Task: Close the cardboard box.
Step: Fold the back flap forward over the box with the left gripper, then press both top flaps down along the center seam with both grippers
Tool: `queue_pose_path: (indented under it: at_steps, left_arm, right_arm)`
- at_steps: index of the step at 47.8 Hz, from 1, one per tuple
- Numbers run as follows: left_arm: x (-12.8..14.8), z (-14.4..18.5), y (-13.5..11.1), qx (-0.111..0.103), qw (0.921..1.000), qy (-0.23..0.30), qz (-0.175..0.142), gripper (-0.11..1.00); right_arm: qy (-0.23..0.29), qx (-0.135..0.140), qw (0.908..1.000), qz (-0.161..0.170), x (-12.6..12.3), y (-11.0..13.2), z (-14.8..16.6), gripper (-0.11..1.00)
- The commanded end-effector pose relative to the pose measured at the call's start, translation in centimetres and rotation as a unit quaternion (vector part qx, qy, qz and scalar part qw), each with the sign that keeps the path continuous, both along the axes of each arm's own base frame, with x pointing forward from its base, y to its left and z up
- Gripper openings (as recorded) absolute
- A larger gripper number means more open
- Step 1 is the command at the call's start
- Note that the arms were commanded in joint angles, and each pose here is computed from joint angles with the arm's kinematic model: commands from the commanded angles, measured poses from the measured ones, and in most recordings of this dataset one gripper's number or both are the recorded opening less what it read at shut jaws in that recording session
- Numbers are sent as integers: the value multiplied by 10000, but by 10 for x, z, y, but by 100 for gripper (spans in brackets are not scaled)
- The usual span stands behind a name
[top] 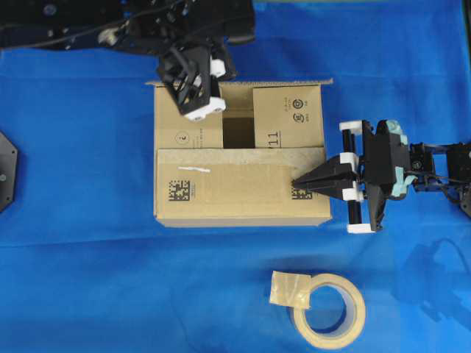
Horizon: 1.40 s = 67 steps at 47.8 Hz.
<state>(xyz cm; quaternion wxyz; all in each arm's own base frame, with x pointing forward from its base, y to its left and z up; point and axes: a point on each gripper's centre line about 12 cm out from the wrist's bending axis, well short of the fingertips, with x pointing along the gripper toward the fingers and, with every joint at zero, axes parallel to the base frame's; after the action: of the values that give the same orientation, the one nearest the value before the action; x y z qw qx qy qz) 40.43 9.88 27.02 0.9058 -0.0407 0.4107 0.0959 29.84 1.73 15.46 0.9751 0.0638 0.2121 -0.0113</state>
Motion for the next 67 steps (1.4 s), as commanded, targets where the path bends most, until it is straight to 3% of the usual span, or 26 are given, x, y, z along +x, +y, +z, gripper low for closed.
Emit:
queue_pose_path:
  at_steps: [1,8,23,36,55,67]
  left_arm:
    - [-7,17,-14,55,9990,-427,-98,0]
    - [-16,2,-27,3,9978,-647,-119,0]
    - [-30,-45,-33,-287,9937,-1057,218,0]
    - [-39,-67,-45,-419,9904,-1297,226,0]
    - [-44,-74,-56,-405,9873,-1533,86,0]
    - [-46,-76,-59,-403,9868,-1569,56,0]
  right_arm:
    - [-14,3,10000,-79,2,-4,1,0]
    - [-22,-1,10000,-97,2,-5,2,0]
    - [-52,3,9999,-120,3,-7,3,0]
    - [-83,-4,9997,-217,3,-13,4,0]
    - [-281,-18,9987,-420,6,-24,9,0]
    - [-341,-24,9969,-713,7,-42,12,0]
